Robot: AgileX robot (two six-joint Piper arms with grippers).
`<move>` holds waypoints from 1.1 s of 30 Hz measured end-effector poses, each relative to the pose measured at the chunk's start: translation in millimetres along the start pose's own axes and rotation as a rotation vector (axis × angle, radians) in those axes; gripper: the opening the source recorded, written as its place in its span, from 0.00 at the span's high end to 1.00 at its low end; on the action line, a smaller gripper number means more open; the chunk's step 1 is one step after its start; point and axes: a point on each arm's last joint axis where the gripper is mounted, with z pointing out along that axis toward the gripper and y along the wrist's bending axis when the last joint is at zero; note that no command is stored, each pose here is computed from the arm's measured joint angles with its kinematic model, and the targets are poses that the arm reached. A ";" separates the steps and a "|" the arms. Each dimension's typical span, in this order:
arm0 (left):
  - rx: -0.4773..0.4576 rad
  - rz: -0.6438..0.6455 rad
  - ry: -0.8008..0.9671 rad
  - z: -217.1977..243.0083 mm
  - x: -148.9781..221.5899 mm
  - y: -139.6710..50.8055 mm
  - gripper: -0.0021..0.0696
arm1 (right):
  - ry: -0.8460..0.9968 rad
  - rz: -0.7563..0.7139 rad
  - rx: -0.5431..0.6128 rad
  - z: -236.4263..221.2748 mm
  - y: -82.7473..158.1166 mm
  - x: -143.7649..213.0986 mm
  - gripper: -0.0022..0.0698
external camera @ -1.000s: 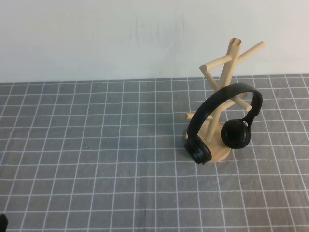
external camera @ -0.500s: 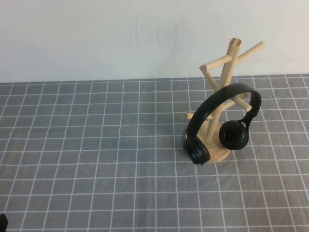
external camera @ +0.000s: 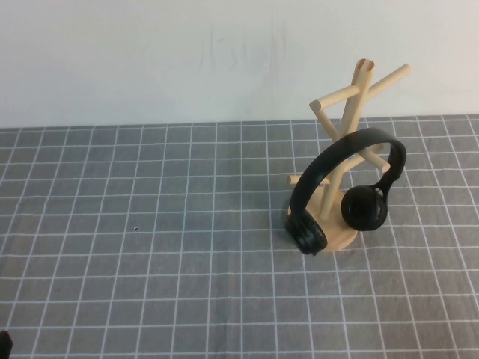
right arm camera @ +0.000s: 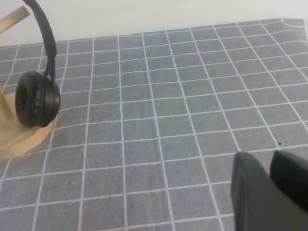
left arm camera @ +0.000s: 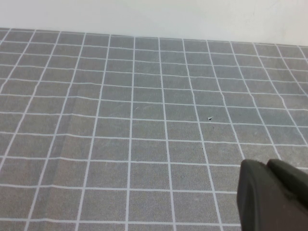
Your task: Take out the headphones from the headphone stand
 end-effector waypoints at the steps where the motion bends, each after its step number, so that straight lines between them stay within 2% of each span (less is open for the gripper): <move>1: 0.000 0.000 0.000 0.0 0.0 0.0 0.98 | 0.000 0.000 0.000 0.0 0.0 0.0 0.88; 22: 0.000 0.000 0.000 0.0 0.0 0.0 0.98 | -0.015 -0.006 0.000 0.0 0.0 -1.4 0.88; 25: 0.000 0.000 0.000 0.0 0.0 0.0 0.98 | -0.065 0.091 -0.038 -0.3 3.2 -6.1 0.88; 33: 0.000 0.000 0.000 0.0 0.0 0.0 0.98 | -0.165 0.516 -0.171 -2.5 11.0 -18.1 0.88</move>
